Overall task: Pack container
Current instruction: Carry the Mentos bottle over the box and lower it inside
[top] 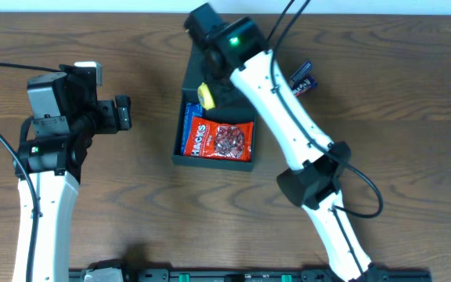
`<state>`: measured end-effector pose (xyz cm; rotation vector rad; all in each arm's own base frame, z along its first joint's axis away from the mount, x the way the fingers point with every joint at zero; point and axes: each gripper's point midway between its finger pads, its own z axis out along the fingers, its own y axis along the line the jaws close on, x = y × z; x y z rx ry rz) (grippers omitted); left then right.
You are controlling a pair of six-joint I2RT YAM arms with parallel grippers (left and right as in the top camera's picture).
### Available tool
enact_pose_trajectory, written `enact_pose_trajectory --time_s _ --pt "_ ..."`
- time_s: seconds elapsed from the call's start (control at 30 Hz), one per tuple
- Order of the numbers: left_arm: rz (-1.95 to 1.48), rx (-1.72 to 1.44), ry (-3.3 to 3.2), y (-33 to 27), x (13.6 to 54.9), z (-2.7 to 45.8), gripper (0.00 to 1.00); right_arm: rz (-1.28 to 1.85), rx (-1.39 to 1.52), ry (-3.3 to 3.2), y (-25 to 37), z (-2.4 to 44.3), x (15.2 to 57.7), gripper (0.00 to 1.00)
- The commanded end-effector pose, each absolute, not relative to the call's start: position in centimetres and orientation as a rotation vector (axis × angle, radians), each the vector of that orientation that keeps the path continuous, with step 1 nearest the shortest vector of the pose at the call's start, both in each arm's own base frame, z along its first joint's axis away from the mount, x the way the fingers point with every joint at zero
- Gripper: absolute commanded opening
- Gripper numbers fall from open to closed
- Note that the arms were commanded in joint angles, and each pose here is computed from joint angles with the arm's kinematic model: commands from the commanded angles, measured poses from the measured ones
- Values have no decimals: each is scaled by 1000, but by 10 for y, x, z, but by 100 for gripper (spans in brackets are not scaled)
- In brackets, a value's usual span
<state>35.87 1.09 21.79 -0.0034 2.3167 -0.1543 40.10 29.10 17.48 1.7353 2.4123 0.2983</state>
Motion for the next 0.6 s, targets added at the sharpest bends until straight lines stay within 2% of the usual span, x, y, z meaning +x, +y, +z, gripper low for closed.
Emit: enact_pose_trajectory --time_s 0.0,0.57 --pt "-142 -14 2284 14 361 232 95 273 1842 2202 284 177 407 2" --pt "-143 -15 2289 14 360 232 95 155 1922 2157 260 105 433 2"
